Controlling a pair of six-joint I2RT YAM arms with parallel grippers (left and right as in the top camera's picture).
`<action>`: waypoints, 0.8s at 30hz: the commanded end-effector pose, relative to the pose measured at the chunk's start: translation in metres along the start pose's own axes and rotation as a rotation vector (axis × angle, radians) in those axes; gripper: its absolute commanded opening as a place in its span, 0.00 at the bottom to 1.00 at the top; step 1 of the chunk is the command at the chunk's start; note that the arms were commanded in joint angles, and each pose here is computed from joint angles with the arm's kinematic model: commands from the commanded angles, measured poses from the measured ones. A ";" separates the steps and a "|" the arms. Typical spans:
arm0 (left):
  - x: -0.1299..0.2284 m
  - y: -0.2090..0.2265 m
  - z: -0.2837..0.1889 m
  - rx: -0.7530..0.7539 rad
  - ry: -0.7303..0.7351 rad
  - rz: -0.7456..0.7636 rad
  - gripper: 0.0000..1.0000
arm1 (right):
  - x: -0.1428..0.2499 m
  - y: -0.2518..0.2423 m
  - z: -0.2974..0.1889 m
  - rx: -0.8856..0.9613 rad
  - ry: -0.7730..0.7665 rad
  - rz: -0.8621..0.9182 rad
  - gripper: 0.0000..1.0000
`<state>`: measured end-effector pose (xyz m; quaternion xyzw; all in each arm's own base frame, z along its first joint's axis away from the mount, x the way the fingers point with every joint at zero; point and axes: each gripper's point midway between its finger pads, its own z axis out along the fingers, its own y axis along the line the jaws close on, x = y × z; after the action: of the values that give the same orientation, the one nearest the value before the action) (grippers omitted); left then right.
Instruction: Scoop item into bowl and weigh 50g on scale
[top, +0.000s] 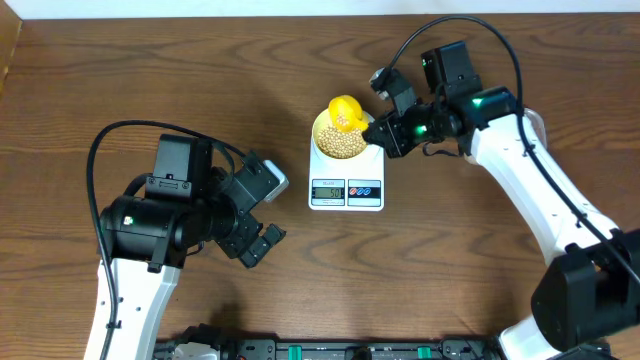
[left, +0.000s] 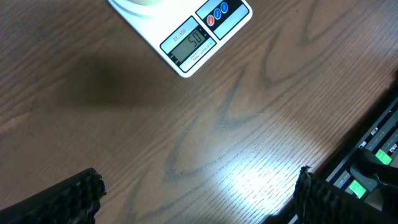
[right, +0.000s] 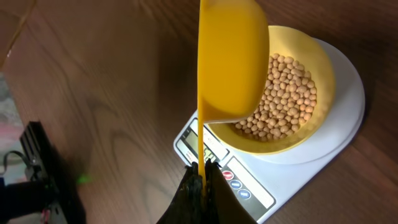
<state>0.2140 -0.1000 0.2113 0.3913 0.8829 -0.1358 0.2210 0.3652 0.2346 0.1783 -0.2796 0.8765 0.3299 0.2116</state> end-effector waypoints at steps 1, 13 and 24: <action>-0.004 -0.001 -0.004 0.004 -0.020 0.011 1.00 | -0.019 0.008 -0.031 0.004 -0.083 0.030 0.01; -0.004 -0.001 -0.004 0.004 -0.020 0.011 1.00 | 0.012 -0.031 -0.128 0.144 -0.143 0.252 0.01; -0.004 -0.001 -0.004 0.004 -0.020 0.011 1.00 | 0.085 -0.106 -0.193 0.459 -0.058 0.510 0.01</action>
<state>0.2140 -0.1000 0.2113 0.3913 0.8829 -0.1358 0.2210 0.3317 0.0323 0.2156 0.0064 0.9540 0.2312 0.1905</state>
